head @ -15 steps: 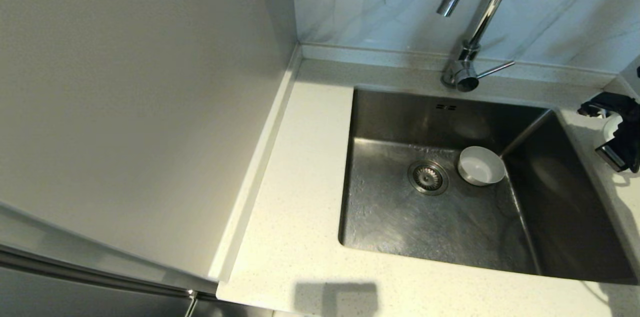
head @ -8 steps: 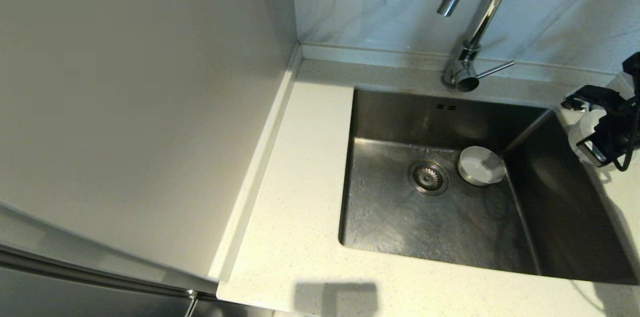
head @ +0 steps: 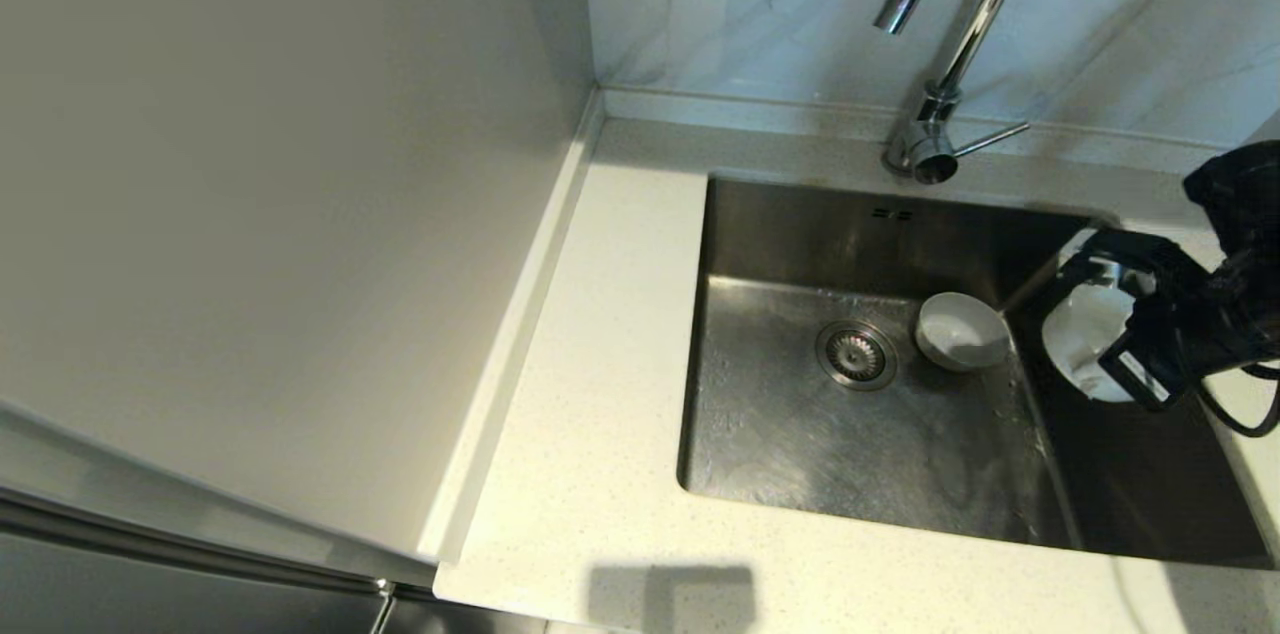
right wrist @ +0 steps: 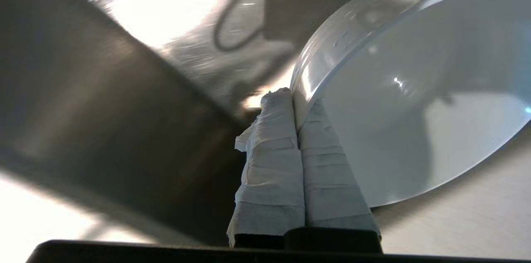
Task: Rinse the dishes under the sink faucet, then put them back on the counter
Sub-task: Put a bowl into the sink
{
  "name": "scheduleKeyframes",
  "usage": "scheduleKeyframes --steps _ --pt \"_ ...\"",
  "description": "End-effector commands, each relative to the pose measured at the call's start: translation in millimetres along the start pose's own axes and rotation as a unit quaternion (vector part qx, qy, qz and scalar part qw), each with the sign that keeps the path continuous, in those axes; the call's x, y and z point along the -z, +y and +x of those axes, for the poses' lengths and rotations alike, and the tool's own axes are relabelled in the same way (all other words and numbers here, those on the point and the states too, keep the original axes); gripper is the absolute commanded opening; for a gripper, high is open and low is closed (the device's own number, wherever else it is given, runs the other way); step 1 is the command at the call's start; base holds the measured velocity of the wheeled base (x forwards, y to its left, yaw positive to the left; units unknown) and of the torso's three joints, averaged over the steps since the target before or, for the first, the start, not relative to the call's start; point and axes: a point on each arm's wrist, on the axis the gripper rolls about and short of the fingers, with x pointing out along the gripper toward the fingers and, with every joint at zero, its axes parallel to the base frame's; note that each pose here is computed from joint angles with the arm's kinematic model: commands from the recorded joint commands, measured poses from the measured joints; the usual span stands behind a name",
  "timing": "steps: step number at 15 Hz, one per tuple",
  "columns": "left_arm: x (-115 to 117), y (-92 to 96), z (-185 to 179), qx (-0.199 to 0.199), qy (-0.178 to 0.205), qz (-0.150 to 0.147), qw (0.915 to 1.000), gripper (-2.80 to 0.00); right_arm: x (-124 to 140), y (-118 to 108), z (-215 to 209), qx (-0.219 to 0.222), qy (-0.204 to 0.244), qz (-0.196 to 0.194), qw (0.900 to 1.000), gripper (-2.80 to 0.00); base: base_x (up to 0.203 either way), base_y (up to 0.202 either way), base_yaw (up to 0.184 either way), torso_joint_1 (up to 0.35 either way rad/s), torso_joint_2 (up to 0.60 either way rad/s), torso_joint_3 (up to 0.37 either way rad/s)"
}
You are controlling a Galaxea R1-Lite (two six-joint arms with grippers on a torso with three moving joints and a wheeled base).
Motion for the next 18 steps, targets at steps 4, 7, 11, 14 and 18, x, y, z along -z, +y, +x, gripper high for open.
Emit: scheduleKeyframes --steps 4,7,11,14,18 --pt "0 0.0 0 0.000 -0.002 0.000 1.0000 -2.80 8 36 65 -0.022 0.007 -0.040 0.999 -2.80 0.000 0.000 0.000 0.000 0.00 0.000" --pt "0 0.0 0 0.000 -0.002 0.000 1.0000 -2.80 11 46 117 0.013 -0.007 -0.052 0.999 -2.80 0.000 0.000 0.000 0.000 0.00 0.000" --pt "0 0.0 0 0.000 -0.002 0.000 1.0000 -2.80 11 59 136 0.014 -0.008 -0.063 0.998 -2.80 0.000 0.000 0.000 0.000 0.00 0.000" --pt "0 0.0 0 0.000 -0.002 0.000 1.0000 -2.80 -1 78 127 0.011 -0.039 -0.088 0.995 -2.80 0.000 0.000 0.000 0.000 0.00 0.000" --pt "0 0.0 0 0.000 -0.002 0.000 1.0000 -2.80 -23 114 123 0.004 -0.091 -0.131 0.987 -2.80 0.000 0.000 0.000 0.000 0.00 0.000"
